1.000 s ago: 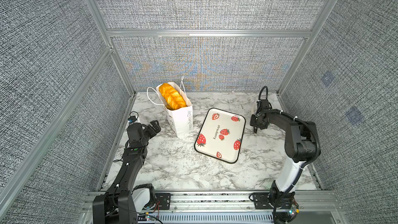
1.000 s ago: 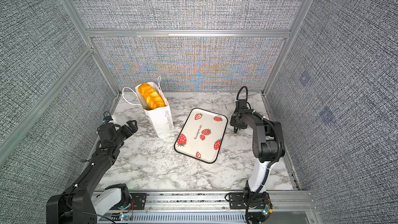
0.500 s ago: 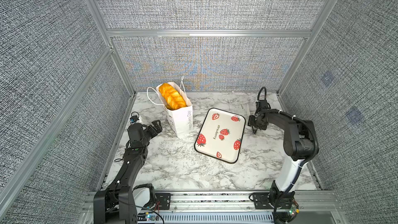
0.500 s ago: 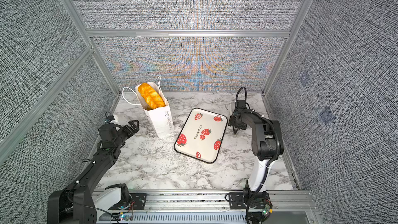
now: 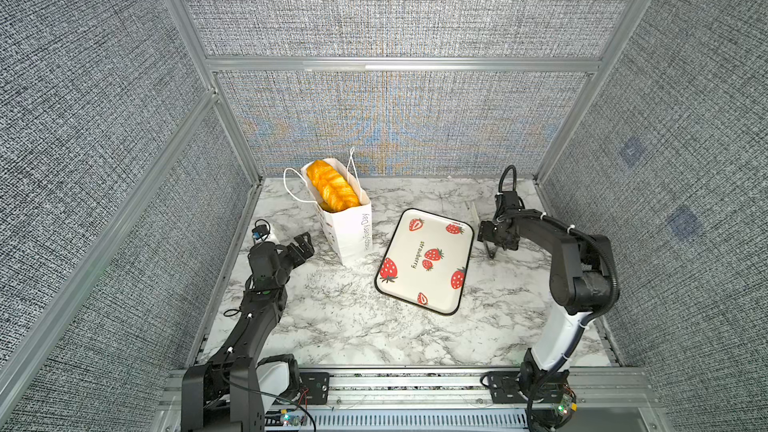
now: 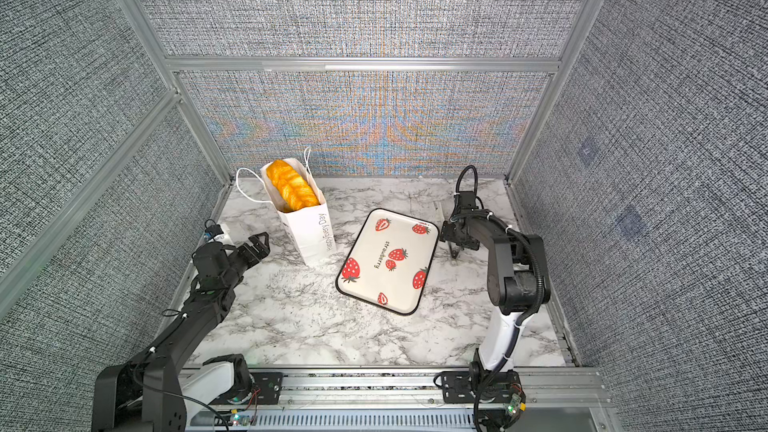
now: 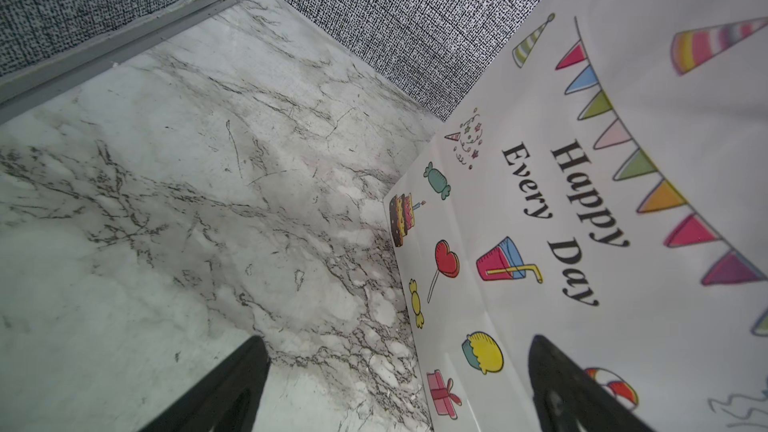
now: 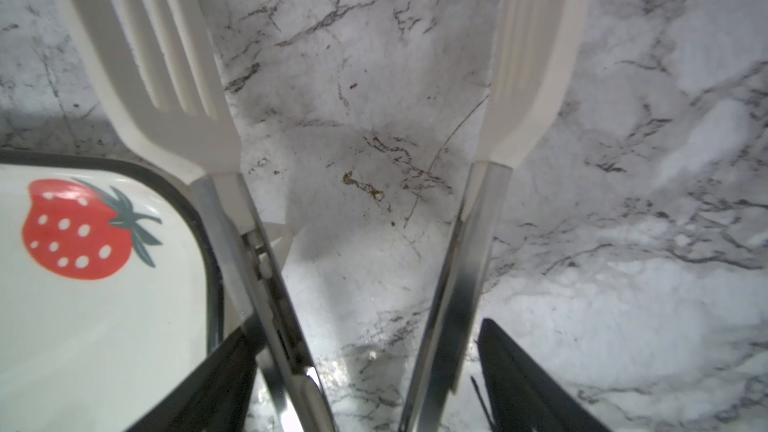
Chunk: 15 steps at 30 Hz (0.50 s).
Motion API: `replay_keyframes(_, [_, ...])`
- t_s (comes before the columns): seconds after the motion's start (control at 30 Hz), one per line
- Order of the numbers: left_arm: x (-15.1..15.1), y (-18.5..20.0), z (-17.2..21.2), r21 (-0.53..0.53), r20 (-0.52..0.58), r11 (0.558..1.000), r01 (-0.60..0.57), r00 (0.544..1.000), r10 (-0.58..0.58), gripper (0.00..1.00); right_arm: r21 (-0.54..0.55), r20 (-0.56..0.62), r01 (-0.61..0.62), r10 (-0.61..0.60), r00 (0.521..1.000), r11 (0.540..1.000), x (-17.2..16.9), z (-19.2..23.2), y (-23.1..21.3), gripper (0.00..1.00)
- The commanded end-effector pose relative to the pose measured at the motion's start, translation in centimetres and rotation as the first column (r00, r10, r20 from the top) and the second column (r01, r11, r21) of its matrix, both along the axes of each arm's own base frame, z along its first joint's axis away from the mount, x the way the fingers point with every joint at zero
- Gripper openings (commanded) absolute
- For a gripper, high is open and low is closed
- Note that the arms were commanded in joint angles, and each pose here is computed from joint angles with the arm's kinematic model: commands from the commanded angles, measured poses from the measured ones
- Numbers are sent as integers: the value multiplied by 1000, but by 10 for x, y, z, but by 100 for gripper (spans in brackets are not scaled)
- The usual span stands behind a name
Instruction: Place the fake bread into the paper bag
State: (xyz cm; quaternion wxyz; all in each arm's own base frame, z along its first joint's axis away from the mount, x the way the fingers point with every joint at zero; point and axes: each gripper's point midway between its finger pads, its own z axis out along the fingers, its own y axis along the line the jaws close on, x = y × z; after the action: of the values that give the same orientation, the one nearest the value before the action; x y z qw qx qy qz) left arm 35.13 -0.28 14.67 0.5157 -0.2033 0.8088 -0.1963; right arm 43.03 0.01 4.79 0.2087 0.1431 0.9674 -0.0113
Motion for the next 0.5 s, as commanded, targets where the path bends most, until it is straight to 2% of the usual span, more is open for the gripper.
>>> replay_keyframes(0.0, [5,6,13,23,48,999,-35,998,34,99,-1,39,10,-10,999,1000,0,14,-1,85])
replay_keyframes(0.23, [15,-2,30,144,81,988,-51,996,39,99,2,204,-21,20,979,1000,2,65,3,87])
replay_keyframes(0.47, [18,-11,37,256,193,962,-97,980,48,99,-41,365,21,-4,931,999,-1,96,-8,86])
